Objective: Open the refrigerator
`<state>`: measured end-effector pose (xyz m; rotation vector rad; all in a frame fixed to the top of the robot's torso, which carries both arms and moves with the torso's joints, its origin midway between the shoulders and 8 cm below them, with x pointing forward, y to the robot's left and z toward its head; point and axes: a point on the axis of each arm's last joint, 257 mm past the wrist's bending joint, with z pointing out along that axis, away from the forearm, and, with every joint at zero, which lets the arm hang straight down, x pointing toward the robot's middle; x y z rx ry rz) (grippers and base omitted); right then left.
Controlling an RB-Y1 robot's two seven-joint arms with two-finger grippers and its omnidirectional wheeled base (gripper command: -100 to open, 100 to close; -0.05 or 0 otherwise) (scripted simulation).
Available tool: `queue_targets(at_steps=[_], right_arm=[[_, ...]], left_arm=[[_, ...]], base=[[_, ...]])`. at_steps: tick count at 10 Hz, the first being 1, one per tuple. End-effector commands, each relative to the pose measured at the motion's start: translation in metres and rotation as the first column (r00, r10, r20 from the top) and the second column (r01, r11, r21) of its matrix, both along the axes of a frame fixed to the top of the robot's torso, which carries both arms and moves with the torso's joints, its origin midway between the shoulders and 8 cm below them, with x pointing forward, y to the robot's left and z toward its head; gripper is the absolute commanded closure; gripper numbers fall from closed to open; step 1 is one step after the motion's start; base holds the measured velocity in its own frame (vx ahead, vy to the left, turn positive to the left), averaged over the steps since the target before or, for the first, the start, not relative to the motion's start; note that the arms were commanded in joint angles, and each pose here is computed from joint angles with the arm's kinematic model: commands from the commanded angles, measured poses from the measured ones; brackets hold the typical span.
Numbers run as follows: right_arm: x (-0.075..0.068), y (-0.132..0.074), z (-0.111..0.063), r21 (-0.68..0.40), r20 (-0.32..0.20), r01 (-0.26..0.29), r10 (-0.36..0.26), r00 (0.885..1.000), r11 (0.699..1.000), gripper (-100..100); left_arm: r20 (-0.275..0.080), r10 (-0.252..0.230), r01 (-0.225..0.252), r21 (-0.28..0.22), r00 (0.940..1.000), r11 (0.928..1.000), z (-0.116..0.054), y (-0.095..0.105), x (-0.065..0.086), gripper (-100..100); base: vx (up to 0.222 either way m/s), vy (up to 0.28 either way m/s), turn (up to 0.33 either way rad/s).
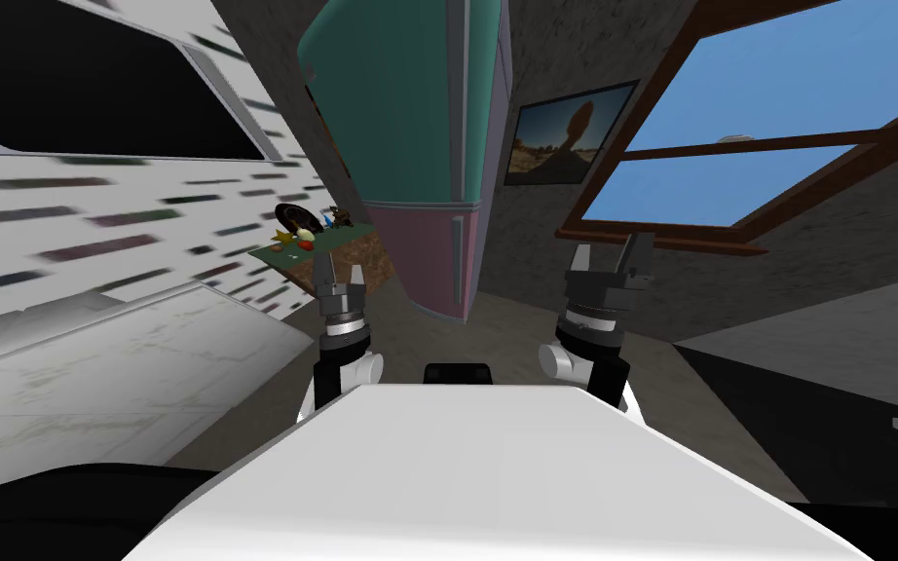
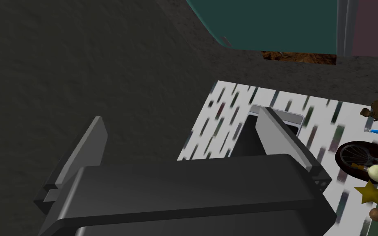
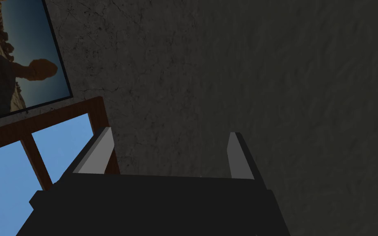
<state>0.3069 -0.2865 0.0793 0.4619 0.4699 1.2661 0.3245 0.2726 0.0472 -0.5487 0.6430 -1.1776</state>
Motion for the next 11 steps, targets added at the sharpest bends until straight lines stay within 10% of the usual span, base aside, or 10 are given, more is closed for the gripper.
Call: queue_targets(at_steps=[1,9,10,11], right_arm=[[0.0,0.0,0.0,0.0,0.0,0.0,0.0,1.0,1.0,0],[0.0,0.0,0.0,0.0,0.0,0.0,0.0,1.0,1.0,0],[0.0,0.0,0.0,0.0,0.0,0.0,0.0,1.0,1.0,0],[0.0,0.0,0.0,0.0,0.0,0.0,0.0,1.0,1.0,0]], left_arm=[[0.0,0.0,0.0,0.0,1.0,1.0,0.0,0.0,0.0,0],[0.0,0.0,0.0,0.0,1.0,1.0,0.0,0.0,0.0,0],[-0.006,-0.024,0.024,0.031,0.9997,0.9992,0.003,-0.007,0.005,-100],[-0.009,-0.034,0.034,0.043,0.9994,0.9985,0.005,-0.011,0.008,-100]], base=[[0.0,0.0,0.0],[0.0,0.0,0.0],[0.02,-0.01,-0.008],[0.037,-0.02,-0.012]])
